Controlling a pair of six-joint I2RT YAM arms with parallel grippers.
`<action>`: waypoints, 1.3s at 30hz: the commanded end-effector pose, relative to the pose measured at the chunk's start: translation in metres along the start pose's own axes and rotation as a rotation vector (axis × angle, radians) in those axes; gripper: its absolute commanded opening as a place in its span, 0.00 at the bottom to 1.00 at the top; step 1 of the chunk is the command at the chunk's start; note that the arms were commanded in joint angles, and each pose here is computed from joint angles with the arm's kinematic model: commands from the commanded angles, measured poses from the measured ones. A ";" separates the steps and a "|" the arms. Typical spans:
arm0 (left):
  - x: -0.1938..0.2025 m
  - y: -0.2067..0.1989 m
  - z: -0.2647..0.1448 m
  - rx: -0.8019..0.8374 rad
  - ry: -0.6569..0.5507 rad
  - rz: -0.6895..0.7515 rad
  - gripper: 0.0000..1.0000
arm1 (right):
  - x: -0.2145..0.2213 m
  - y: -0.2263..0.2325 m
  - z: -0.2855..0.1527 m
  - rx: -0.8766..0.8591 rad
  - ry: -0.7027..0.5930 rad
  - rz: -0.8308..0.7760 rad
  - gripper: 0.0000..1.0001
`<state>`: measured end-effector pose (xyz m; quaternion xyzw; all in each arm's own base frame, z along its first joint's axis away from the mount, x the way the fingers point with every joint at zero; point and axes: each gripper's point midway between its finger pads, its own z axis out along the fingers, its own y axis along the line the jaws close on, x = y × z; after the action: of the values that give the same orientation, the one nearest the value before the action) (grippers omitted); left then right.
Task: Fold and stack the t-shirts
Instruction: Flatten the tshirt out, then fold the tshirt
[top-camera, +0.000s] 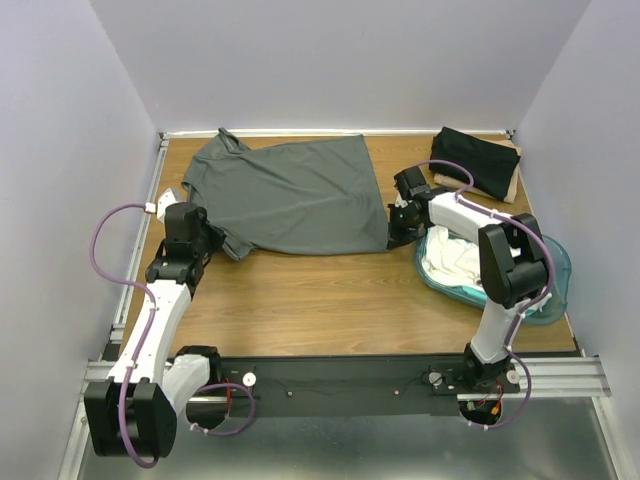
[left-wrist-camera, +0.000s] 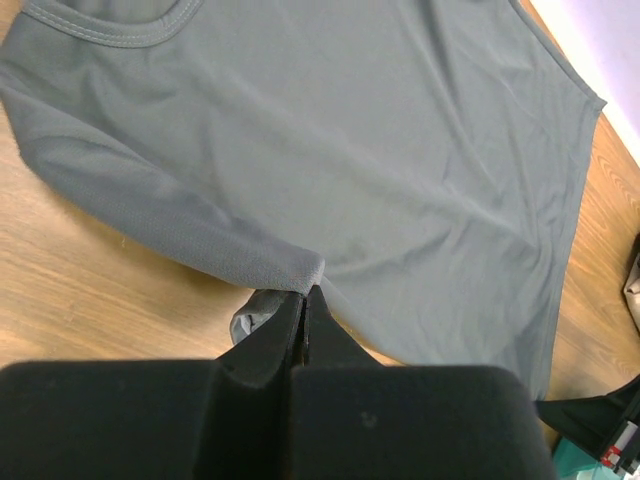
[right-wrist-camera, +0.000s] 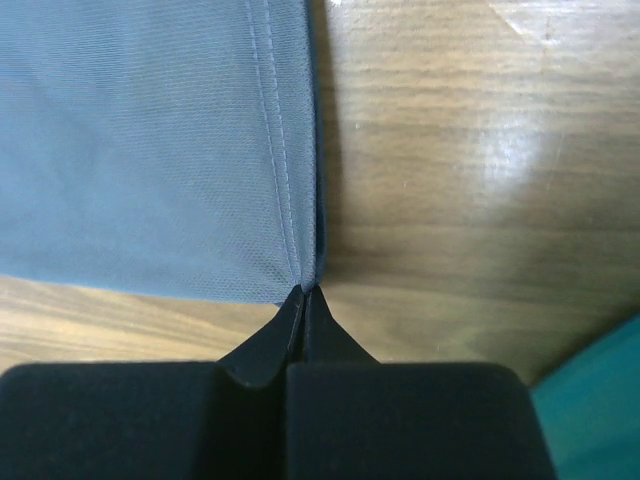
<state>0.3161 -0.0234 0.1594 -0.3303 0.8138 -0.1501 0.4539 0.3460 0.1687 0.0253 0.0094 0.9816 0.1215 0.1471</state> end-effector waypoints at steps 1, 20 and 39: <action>-0.004 0.009 -0.009 -0.035 -0.026 0.012 0.00 | 0.006 -0.001 -0.016 -0.009 -0.003 -0.005 0.00; 0.013 0.017 -0.045 -0.018 0.009 -0.059 0.00 | 0.001 0.002 -0.037 -0.002 -0.007 -0.015 0.00; -0.040 -0.043 -0.003 0.121 -0.093 -0.037 0.00 | -0.093 0.017 -0.021 0.002 -0.103 -0.057 0.00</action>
<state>0.3229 -0.0257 0.1870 -0.3391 0.7951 -0.1711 0.4728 0.4133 0.1809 0.0797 -0.0090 0.9713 0.1293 0.1996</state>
